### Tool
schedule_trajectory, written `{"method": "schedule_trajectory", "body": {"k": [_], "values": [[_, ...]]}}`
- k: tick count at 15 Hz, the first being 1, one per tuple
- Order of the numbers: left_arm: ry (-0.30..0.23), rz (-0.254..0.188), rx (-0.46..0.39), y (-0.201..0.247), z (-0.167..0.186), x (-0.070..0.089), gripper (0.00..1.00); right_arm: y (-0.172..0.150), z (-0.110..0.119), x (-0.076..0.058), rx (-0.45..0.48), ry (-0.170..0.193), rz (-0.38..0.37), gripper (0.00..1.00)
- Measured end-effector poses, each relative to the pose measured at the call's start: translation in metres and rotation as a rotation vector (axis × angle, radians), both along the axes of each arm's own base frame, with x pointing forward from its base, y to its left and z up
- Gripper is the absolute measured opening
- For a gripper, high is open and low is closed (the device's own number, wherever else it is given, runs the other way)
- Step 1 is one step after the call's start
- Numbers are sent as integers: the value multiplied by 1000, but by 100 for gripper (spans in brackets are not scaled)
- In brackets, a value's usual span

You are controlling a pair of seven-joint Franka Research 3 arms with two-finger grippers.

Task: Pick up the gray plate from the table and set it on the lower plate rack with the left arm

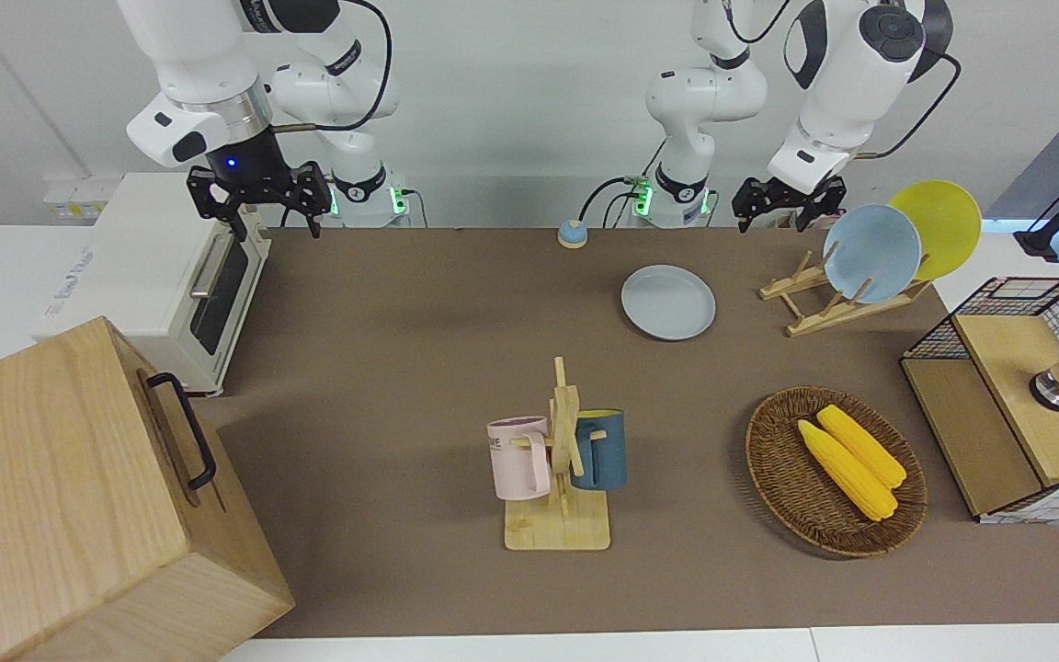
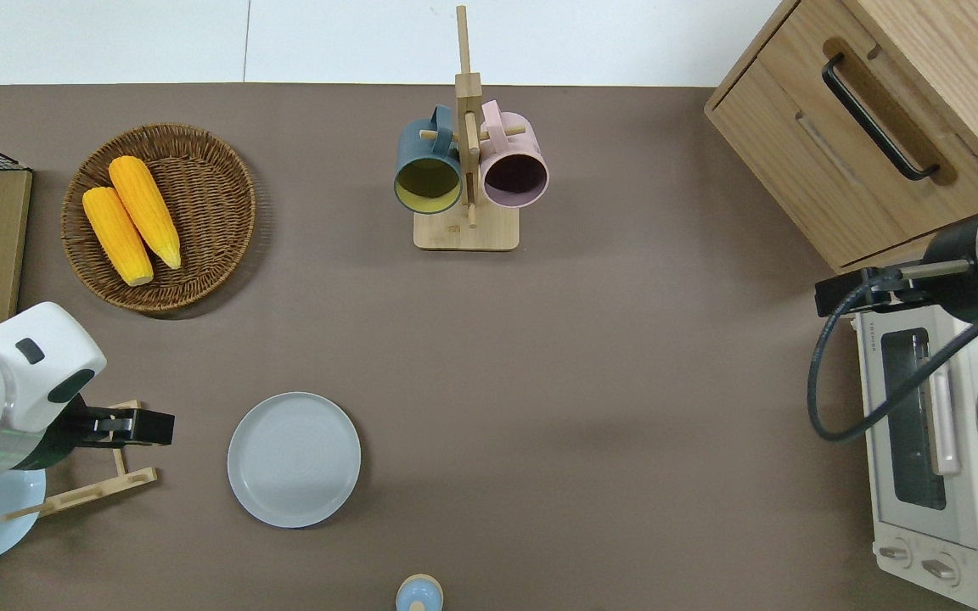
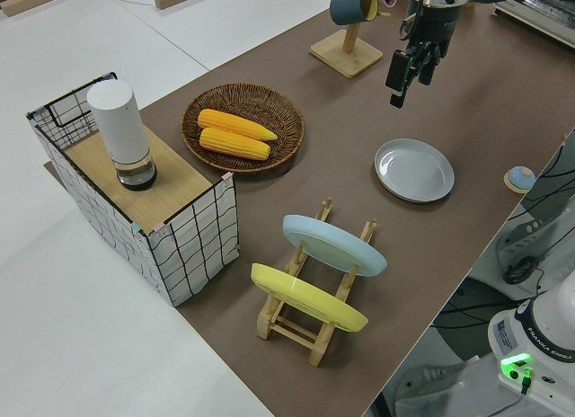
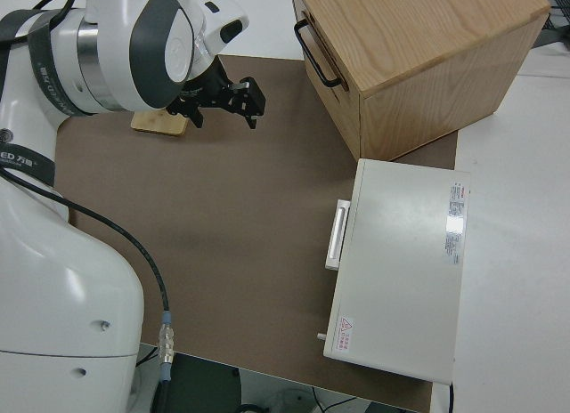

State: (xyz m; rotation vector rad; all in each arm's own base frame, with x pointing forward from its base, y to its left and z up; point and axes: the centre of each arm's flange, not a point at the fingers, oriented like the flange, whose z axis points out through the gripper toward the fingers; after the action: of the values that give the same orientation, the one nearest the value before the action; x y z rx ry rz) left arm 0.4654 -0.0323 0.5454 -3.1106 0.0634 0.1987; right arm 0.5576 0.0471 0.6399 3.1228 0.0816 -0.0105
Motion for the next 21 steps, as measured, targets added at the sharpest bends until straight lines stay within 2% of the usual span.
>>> {"method": "schedule_trajectory", "body": {"k": [13,21], "values": [[-62,-5,-3,-3,29,6,100,0,0,0,0,0,0,99],[-56,5,-19,-1,28,6,100,0,0,0,0,0,0,99]]}}
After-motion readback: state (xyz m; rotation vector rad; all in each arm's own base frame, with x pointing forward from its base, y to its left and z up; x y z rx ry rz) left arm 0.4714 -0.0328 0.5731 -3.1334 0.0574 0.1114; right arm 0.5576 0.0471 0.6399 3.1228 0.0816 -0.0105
